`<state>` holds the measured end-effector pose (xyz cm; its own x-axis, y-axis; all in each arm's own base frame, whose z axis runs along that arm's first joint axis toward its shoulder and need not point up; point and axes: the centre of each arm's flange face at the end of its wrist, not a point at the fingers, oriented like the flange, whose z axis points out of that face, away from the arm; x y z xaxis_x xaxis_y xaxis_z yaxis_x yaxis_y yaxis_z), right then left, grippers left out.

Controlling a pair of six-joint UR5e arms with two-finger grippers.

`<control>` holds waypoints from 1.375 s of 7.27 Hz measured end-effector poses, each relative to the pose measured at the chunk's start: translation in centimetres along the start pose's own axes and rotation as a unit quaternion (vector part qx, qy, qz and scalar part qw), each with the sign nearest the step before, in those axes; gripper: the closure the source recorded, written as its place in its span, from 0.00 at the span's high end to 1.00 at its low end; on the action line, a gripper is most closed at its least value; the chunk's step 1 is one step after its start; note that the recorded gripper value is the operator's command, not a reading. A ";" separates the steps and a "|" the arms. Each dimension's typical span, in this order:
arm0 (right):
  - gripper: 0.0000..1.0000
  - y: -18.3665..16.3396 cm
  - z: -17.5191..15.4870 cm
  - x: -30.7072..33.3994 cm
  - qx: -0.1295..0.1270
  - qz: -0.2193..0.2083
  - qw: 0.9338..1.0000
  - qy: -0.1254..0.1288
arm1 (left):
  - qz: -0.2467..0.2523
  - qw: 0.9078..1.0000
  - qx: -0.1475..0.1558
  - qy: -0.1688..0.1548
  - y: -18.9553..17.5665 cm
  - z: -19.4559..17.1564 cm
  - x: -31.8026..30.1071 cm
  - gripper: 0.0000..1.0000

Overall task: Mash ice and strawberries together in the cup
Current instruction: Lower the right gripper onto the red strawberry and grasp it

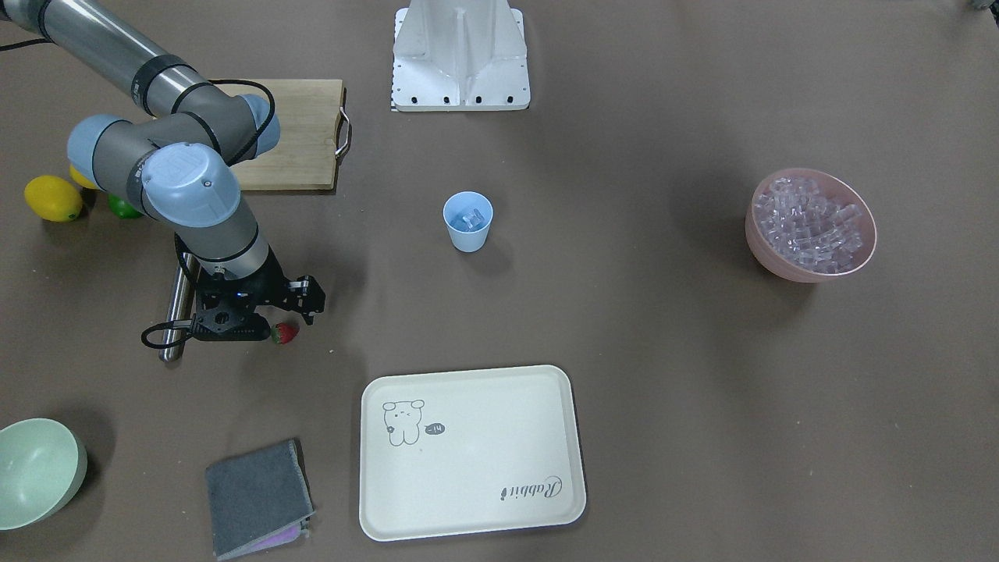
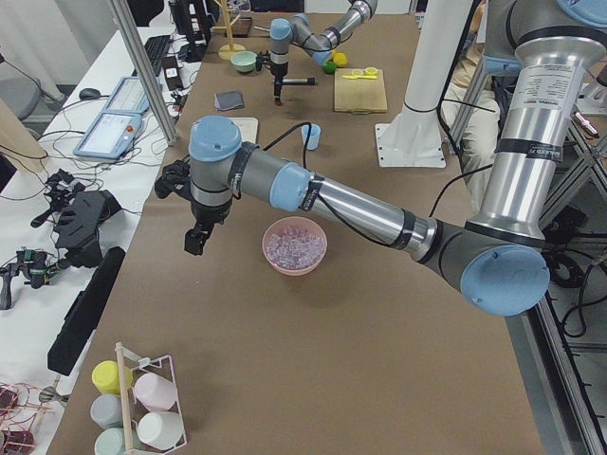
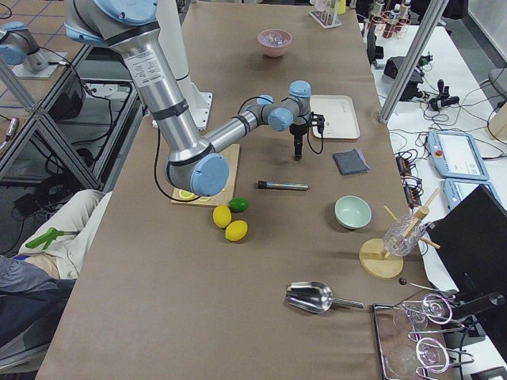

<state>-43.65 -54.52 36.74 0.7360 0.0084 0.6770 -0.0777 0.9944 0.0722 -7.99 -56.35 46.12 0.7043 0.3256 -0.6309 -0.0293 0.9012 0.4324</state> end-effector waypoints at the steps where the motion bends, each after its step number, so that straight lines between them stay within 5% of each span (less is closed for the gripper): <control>1: 0.99 0.0 0.1 -0.1 0.000 -0.013 1.000 0.000 | 0.000 1.000 0.001 0.000 0.1 -0.1 0.0 0.98; 7: 0.99 -0.5 1.9 0.4 0.004 -0.069 0.998 -0.005 | 0.001 1.000 0.001 0.000 0.3 -0.1 0.0 0.98; 10: 0.79 -0.7 2.4 0.5 0.006 -0.071 0.997 -0.008 | 0.001 1.000 -0.001 -0.001 0.2 0.1 0.0 0.98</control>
<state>-44.85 -55.45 38.81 0.7297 -0.1350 0.6703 0.0196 0.9840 0.1768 -7.91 -56.24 46.24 0.7059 0.3275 -0.6281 -0.0323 0.9007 0.4332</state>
